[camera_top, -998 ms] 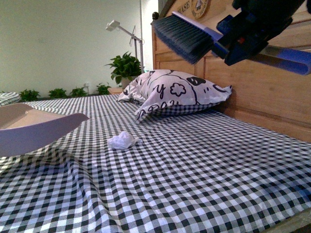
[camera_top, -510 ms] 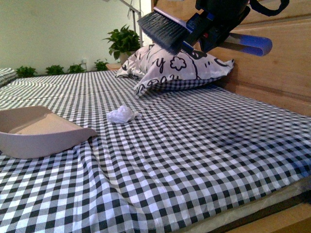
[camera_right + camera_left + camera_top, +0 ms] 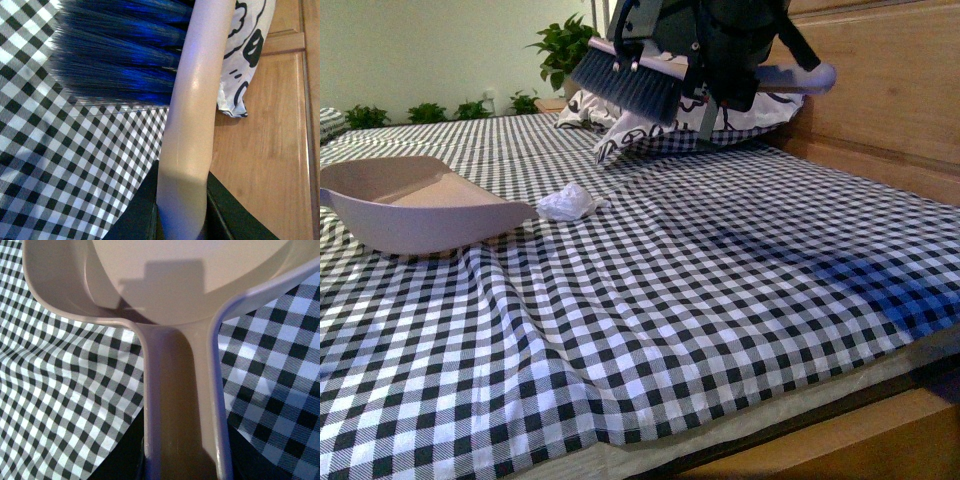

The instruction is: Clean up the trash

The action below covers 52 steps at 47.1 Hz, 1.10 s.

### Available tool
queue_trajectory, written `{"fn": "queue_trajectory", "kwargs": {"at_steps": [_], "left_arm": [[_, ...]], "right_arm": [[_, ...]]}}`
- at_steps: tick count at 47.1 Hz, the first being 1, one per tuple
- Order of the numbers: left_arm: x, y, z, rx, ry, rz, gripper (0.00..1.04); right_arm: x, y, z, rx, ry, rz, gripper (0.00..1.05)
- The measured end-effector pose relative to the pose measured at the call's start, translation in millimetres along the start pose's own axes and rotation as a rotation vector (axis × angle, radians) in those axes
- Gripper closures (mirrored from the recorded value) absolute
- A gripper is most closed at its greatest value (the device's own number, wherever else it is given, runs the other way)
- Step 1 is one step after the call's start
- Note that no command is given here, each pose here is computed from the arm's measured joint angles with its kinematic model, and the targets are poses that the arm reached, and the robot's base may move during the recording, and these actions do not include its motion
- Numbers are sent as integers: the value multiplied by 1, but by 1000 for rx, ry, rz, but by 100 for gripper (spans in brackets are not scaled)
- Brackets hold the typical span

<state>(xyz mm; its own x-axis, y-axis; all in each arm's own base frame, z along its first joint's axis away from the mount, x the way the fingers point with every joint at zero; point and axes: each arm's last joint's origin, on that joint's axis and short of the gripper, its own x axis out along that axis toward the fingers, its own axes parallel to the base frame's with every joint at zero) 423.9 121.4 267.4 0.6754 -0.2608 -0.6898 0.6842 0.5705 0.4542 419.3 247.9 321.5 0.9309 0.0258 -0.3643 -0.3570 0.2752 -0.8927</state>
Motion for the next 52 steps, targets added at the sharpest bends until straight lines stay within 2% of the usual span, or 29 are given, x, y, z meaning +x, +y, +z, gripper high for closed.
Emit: {"fn": "queue_trajectory", "kwargs": {"at_steps": [8, 24, 33, 42, 52], "left_arm": [[10, -5, 2, 3, 7, -41, 80], [25, -9, 0, 10, 22, -68, 80], [27, -10, 5, 7, 11, -92, 80], [30, -12, 6, -1, 19, -119, 80], [28, -14, 6, -12, 25, -153, 80]], "right_arm": [[17, 15, 6, -71, 40, 7, 88], [30, 15, 16, -107, 114, -49, 88], [38, 36, 17, -171, 143, -43, 88], [41, 70, 26, -248, 139, -22, 88], [43, 89, 34, -284, 145, -24, 88]]}}
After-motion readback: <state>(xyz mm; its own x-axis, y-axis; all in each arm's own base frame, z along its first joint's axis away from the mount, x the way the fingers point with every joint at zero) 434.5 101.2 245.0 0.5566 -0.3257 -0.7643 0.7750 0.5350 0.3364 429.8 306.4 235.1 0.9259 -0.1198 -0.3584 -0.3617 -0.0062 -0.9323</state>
